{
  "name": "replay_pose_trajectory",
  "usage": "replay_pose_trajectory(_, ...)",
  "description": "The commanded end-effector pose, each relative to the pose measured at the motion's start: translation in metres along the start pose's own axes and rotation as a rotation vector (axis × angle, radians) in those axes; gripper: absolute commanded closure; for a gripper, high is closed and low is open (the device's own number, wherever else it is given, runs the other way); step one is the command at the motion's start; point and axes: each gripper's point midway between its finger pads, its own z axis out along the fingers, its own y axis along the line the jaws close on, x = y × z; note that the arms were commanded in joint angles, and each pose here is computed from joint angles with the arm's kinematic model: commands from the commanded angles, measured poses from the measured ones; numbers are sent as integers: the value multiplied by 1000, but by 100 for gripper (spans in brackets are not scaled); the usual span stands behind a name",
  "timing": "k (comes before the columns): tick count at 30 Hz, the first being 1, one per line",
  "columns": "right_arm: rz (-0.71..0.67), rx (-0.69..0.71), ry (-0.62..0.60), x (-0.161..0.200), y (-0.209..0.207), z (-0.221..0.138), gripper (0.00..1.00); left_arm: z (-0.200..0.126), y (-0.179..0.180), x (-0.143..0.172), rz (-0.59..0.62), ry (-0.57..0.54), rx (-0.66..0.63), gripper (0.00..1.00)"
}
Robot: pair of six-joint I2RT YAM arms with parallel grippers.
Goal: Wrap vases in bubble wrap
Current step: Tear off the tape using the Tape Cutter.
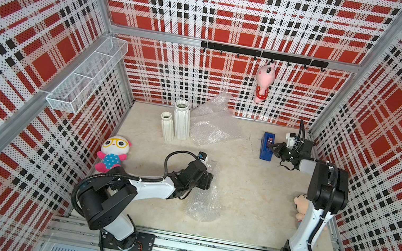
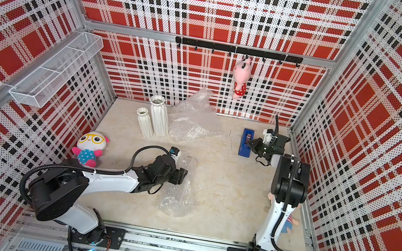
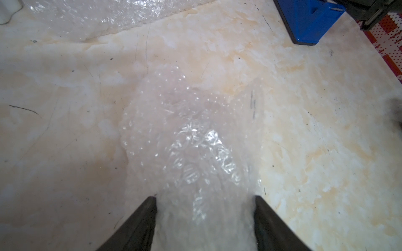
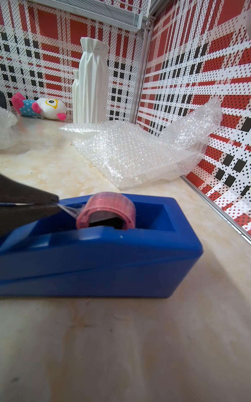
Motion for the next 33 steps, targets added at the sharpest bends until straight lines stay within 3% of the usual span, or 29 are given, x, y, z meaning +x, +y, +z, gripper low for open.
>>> replay_pose_trajectory(1, -29, -53, -12, -4, 20, -9, 95, 5, 9, 20, 21, 78, -42, 30)
replay_pose_trajectory(8, -58, -82, -69, -9, 43, -28, 96, 5, 13, 20, 15, 77, -56, 30)
replay_pose_trajectory(33, -76, -85, -129, 27, 60, -64, 98, 10, 15, 25, 9, 90, -63, 30)
